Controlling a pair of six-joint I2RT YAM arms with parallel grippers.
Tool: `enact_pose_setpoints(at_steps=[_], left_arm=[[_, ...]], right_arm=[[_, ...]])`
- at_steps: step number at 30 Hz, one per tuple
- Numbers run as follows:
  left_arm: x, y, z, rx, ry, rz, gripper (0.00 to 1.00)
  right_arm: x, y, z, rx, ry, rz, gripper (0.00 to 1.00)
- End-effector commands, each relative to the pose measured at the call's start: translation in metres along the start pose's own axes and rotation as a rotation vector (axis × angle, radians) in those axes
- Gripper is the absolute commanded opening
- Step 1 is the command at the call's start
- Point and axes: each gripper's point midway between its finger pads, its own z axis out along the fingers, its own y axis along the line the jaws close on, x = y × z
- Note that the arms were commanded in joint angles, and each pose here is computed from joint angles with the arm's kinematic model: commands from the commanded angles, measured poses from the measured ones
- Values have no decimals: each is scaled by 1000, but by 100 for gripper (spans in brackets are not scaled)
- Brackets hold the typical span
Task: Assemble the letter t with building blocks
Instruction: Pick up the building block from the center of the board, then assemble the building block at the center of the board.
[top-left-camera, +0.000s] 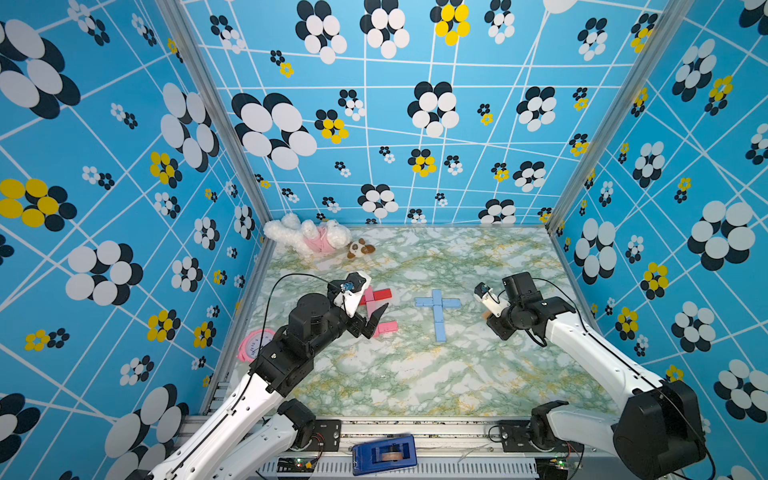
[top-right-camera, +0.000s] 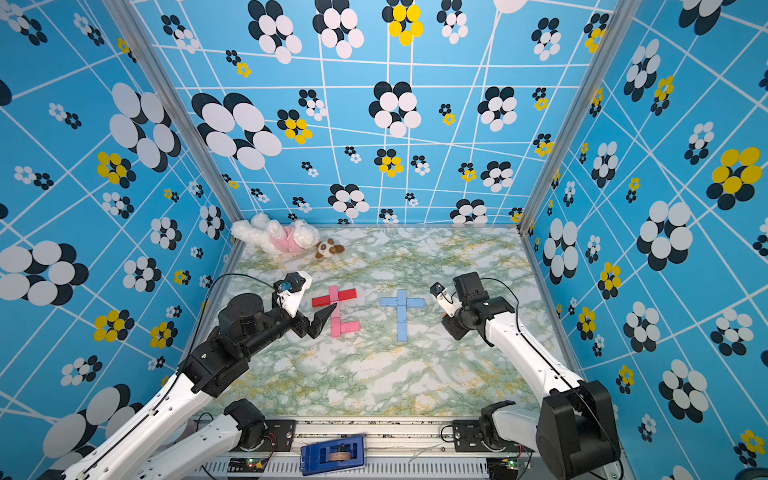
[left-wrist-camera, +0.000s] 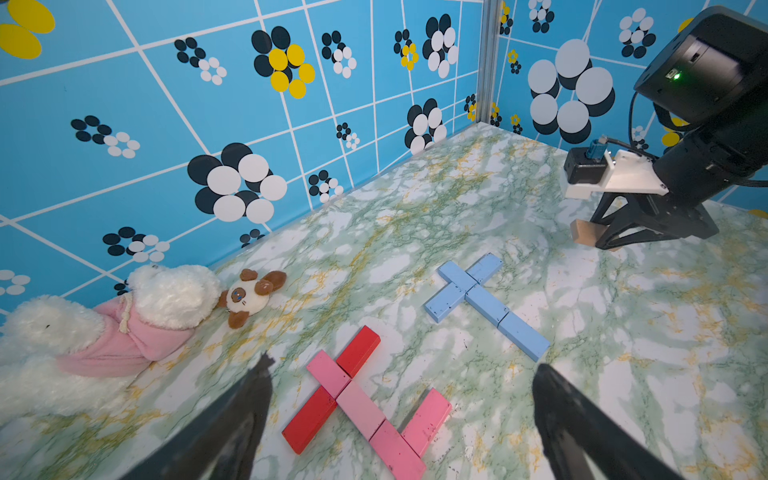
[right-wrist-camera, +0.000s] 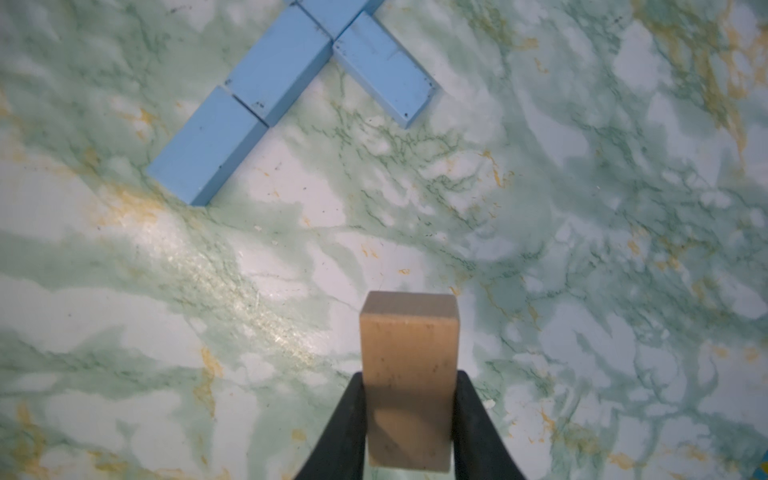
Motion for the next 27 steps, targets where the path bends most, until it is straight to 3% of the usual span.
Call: enact_pose_setpoints(at_steps=[1, 15, 27], left_arm=[[7, -3, 1, 5, 18, 14, 99], [6, -3, -1, 1, 16, 27, 99], [7, -3, -1, -4, 17, 33, 99]], right_arm=[[1, 9, 2, -37, 50, -289, 0], [-1, 23, 28, -126, 104, -729, 0], [-21, 43, 42, -206, 72, -852, 0]])
